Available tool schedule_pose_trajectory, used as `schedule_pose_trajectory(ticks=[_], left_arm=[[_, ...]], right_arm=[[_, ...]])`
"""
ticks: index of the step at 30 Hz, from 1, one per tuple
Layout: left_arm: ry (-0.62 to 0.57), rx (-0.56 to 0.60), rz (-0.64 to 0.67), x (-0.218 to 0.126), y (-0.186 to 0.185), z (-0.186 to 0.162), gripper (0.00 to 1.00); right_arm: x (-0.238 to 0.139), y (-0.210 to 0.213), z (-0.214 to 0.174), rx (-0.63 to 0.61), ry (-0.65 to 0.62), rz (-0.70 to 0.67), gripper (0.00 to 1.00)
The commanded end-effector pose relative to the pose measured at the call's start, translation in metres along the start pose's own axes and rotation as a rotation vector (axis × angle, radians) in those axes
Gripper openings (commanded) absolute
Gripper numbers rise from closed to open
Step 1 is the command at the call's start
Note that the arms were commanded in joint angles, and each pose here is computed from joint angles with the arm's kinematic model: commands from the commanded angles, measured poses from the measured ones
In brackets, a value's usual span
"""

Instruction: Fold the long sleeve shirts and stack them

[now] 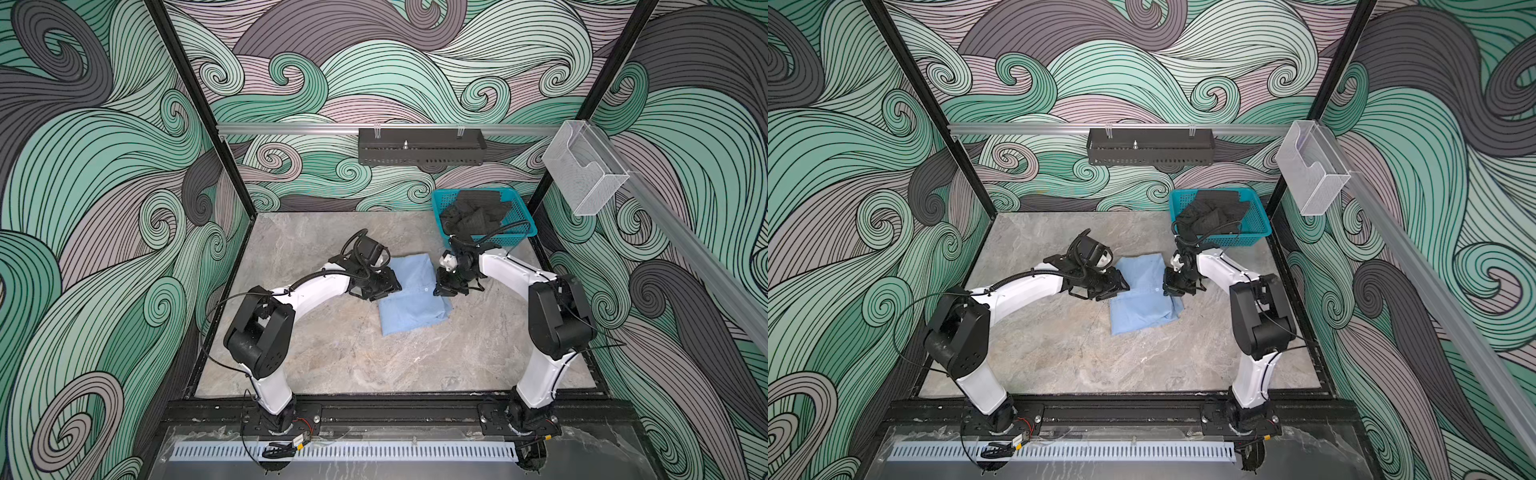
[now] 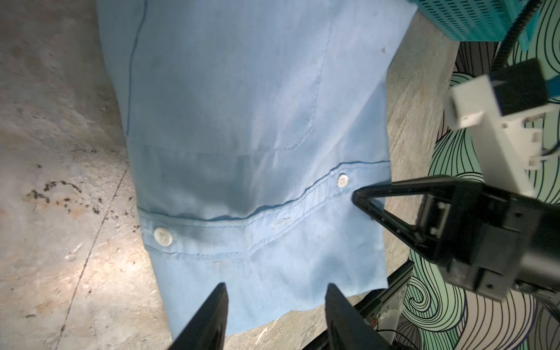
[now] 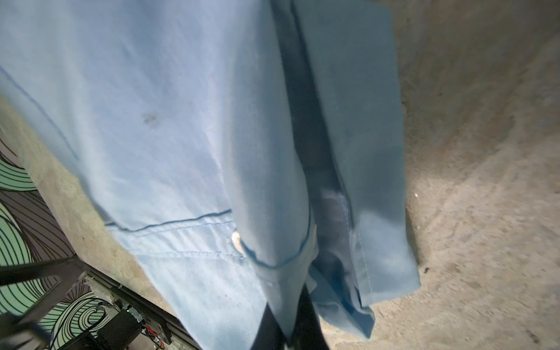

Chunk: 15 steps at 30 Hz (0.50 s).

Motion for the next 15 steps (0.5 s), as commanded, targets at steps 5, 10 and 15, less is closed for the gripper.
schedule_pose_trajectory(ticks=[5,10,15], left_arm=[[0.003,0.031,-0.023,0.002,-0.009,0.011,0.53],[0.023,0.021,-0.047,0.018,-0.013,0.018,0.5],[0.038,0.018,-0.061,0.04,-0.02,0.024,0.49]], right_arm=[[-0.035,-0.002,-0.007,-0.032,-0.004,0.043,0.0],[-0.023,-0.019,0.003,-0.012,0.008,0.004,0.06],[-0.023,-0.042,0.016,0.02,-0.047,-0.142,0.3]])
Point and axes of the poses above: each gripper's point midway between its finger pads, its own x axis out along the fingers, its own y axis along the line the jaws close on, z = x × y, the point moved 6 cm from there along -x, back along the fingers, and after that the axes turned 9 degrees about x, right-handed, at the moved point
